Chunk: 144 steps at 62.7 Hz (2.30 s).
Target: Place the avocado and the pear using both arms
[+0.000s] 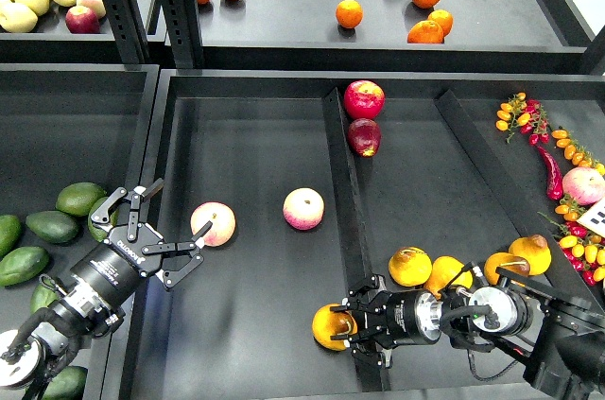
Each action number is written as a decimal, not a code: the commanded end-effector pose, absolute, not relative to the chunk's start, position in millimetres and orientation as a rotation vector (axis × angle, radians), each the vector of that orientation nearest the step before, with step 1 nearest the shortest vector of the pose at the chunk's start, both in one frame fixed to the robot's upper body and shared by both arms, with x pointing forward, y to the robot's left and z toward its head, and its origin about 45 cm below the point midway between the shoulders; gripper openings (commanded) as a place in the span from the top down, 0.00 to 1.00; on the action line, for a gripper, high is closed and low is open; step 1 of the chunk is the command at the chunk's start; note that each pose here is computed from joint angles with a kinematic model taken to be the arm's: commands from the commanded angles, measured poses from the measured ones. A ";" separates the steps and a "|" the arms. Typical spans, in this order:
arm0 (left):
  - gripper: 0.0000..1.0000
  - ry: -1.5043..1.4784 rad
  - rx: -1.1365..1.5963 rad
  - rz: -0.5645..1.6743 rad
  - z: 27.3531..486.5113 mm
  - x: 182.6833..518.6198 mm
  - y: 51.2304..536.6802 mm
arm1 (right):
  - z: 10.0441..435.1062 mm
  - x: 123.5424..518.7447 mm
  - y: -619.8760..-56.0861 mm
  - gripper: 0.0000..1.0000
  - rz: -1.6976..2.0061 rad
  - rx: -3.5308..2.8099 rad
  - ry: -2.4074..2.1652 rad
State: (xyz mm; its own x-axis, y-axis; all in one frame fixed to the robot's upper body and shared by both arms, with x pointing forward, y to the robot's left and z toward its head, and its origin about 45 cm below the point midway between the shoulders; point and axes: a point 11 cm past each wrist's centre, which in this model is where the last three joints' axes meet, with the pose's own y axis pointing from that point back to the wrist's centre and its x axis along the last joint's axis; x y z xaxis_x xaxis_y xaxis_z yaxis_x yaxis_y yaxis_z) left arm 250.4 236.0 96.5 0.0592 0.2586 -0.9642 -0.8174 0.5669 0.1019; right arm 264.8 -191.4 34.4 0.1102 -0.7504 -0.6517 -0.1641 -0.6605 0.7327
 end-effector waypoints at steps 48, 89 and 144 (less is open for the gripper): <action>0.01 1.261 -0.554 0.874 96.9 250.1 233.6 | 125.9 298.4 -306.6 0.92 -1.588 1.996 -1.216; 0.01 1.266 -0.546 0.865 96.1 248.9 229.9 | 72.9 207.9 -378.8 0.90 -1.615 1.824 -1.180; 0.01 1.269 -0.545 0.866 95.2 248.2 230.1 | 40.4 214.6 -375.8 0.49 -1.583 1.793 -1.203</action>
